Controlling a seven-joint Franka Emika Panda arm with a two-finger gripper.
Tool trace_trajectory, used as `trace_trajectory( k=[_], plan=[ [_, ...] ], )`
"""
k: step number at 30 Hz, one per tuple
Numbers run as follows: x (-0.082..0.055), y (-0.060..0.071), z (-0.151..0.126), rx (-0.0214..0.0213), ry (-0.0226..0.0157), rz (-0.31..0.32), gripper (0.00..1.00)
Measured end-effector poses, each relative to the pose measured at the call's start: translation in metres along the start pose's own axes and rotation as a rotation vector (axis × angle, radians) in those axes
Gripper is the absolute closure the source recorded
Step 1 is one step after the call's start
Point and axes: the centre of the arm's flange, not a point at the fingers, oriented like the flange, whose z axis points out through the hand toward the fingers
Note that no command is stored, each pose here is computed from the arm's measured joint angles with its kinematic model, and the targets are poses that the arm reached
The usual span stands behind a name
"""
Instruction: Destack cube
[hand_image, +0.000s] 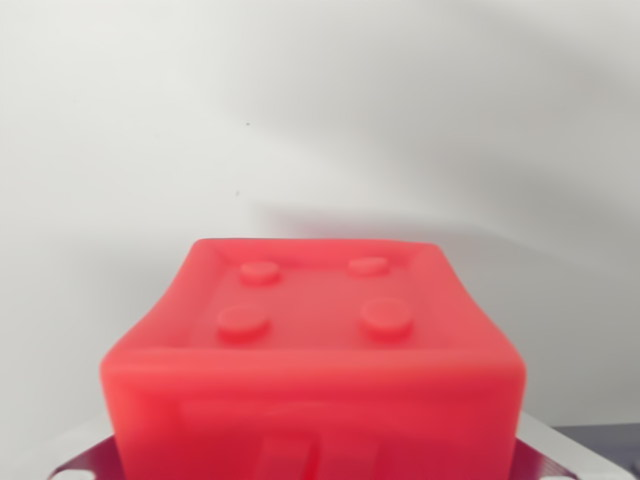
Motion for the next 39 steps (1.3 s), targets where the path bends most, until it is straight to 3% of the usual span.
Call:
trace_trajectory(
  k=[32, 33, 39],
  plan=[
    [0.000, 0.000, 0.035, 0.0005, 0.0002, 0.000, 1.00],
    [0.000, 0.000, 0.035, 0.0006, 0.0003, 0.000, 0.00],
    [0.000, 0.000, 0.035, 0.0007, 0.0007, 0.000, 0.00]
  ],
)
